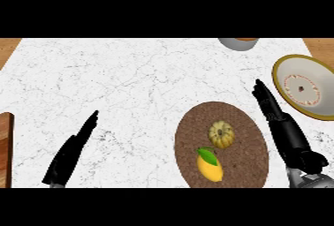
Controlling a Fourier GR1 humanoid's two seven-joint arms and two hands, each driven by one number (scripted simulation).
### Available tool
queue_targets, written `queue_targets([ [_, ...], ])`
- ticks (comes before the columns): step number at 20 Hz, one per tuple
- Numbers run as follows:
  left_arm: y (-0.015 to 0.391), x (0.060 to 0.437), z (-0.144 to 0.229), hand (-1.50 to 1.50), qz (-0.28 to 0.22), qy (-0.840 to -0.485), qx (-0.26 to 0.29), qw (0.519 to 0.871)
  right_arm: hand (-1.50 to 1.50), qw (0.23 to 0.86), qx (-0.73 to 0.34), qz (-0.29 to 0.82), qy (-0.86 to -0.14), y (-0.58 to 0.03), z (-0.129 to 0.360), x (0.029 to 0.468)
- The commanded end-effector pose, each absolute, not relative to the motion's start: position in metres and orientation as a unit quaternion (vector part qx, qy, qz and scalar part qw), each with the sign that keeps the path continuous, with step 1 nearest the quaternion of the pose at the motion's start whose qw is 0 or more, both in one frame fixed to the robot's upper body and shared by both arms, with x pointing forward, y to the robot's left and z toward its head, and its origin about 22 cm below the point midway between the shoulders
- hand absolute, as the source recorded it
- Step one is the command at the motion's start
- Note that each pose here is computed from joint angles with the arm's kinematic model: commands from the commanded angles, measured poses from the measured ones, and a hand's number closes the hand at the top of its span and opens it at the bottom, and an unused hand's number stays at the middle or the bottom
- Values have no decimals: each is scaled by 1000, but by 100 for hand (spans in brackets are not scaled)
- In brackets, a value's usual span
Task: Pick the squash from the placemat and place it in the bowl
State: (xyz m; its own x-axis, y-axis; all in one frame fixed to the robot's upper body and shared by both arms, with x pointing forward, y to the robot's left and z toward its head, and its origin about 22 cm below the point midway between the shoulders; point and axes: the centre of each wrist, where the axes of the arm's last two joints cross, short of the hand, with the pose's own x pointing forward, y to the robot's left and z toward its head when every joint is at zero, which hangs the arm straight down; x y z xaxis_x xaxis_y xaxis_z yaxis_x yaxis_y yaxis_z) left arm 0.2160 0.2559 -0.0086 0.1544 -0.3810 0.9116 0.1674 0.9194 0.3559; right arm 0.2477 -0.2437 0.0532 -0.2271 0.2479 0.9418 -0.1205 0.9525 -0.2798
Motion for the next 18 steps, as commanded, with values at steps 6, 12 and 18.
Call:
queue_targets([
  [6, 271, 272, 66, 0, -92, -747, 184, 633, 150, 677, 98, 244, -687, -277, 96, 292],
  [12, 260, 278, 58, 0, -80, -726, 166, 662, -150, 629, -61, 227, -741, -334, 92, 313],
  [18, 261, 289, 83, 0, -81, -727, 173, 659, -150, 588, -96, 413, -689, -335, 155, 308],
])
